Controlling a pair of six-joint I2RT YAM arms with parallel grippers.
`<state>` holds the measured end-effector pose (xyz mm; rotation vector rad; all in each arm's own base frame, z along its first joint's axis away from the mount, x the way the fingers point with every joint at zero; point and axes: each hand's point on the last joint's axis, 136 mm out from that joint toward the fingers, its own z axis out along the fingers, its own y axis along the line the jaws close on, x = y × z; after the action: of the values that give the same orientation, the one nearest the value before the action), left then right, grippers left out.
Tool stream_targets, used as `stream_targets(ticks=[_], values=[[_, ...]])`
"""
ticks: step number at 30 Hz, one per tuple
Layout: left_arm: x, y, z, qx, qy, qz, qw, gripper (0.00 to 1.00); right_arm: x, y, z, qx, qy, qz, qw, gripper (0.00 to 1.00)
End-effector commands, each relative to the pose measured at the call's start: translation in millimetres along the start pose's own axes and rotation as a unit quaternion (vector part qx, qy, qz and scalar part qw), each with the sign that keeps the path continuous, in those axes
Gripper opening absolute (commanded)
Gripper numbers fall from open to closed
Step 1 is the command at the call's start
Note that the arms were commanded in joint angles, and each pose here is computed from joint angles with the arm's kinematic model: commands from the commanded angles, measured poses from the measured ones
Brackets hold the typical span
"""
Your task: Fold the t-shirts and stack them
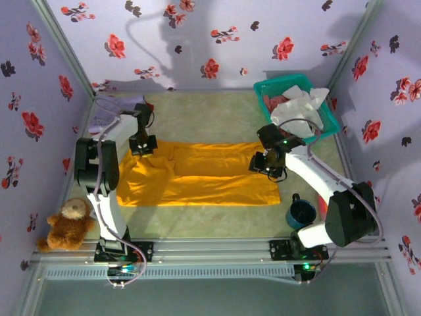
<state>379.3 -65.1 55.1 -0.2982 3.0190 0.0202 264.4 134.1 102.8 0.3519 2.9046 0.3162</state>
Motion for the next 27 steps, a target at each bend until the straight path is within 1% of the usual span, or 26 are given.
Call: stream_targets(ticks=[1,5,7,11,16,19,20,23,25,27], values=[[-10.6,8.4,-32.1,-0.037,-0.043,0.017,0.998,0.0,5.9,-5.9,0.1,0.005,0.009,0.001,1.0,0.54],[-11.6,8.2,-31.0,-0.04,-0.043,0.02,0.998,0.0,5.9,-4.1,-1.1,0.0,0.008,0.003,1.0,0.54],[-11.6,5.6,-26.8,-0.034,-0.041,0.019,0.998,0.02,6.1,-4.5,-1.7,-0.001,0.007,0.004,1.0,0.54],[-8.5,-4.2,-15.4,-0.01,-0.024,0.017,1.0,0.03,7.5,-5.8,-2.7,0.001,0.008,0.003,1.0,0.54],[-17.8,-22.2,-7.4,0.036,-0.034,0.007,0.999,0.01,9.2,-7.7,-4.6,-0.001,0.005,0.006,1.0,0.54],[-22.7,-27.2,-7.7,0.053,-0.041,-0.004,0.998,0.0,10.6,-0.4,-1.9,-0.022,0.008,0.018,1.0,0.54],[-23.8,-27.6,-8.1,0.056,-0.043,-0.007,0.998,0.0,11.0,6.4,-0.1,-0.039,0.01,0.024,0.999,0.54],[-28.1,-23.0,-6.0,0.056,-0.05,-0.019,0.997,0.0,12.5,54.1,7.3,-0.138,0.005,0.036,0.99,0.54],[-27.9,-21.3,-0.6,0.059,-0.043,-0.026,0.997,0.0,7.8,103.3,6.3,-0.199,-0.017,0.009,0.98,0.54],[-27.4,-21.5,5.7,0.062,-0.035,-0.028,0.997,0.01,2.8,144.9,8.5,-0.232,-0.02,-0.014,0.972,0.54]])
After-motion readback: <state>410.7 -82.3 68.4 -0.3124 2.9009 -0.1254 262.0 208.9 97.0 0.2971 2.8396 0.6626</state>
